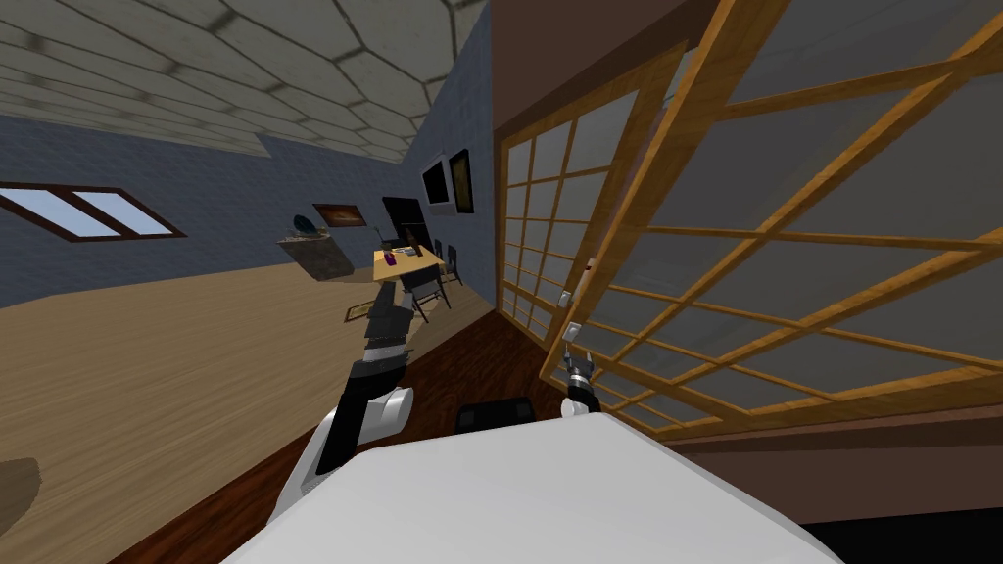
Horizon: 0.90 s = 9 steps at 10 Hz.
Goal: Pull the door open
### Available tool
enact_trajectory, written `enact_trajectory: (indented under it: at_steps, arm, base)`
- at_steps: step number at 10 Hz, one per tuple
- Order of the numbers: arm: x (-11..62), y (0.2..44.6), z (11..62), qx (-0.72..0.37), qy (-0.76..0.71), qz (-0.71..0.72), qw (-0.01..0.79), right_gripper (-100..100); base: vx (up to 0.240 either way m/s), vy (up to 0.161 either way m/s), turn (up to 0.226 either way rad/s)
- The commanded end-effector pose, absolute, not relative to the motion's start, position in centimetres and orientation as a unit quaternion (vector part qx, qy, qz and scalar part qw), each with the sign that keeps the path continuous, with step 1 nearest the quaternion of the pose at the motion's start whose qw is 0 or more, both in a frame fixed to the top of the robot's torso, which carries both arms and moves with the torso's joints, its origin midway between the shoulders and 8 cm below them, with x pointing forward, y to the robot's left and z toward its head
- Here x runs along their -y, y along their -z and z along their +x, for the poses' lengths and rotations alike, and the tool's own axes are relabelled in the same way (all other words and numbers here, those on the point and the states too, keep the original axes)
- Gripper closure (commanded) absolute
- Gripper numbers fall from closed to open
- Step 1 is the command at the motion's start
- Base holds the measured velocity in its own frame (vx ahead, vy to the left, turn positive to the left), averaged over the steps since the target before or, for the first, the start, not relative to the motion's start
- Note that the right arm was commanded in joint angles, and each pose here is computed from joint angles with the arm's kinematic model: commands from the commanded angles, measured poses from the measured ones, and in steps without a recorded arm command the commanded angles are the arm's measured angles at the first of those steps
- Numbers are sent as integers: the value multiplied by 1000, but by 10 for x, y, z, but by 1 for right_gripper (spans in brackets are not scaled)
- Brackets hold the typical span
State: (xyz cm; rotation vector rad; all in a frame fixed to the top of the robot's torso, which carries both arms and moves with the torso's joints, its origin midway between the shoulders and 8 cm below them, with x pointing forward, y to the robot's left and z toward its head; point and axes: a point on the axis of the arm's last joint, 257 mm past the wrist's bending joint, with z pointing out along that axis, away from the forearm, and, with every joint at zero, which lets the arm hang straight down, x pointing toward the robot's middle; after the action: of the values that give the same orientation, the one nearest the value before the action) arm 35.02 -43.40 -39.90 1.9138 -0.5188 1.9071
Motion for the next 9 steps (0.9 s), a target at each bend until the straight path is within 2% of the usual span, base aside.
enact_trajectory:
  at_steps: [1,9]
  arm:
    - [439,401,350,186,-680,682,194,-100]
    - [501,400,316,192,-679,679,201,-100]
  base:
    - [130,6,3]
    - [101,4,22]
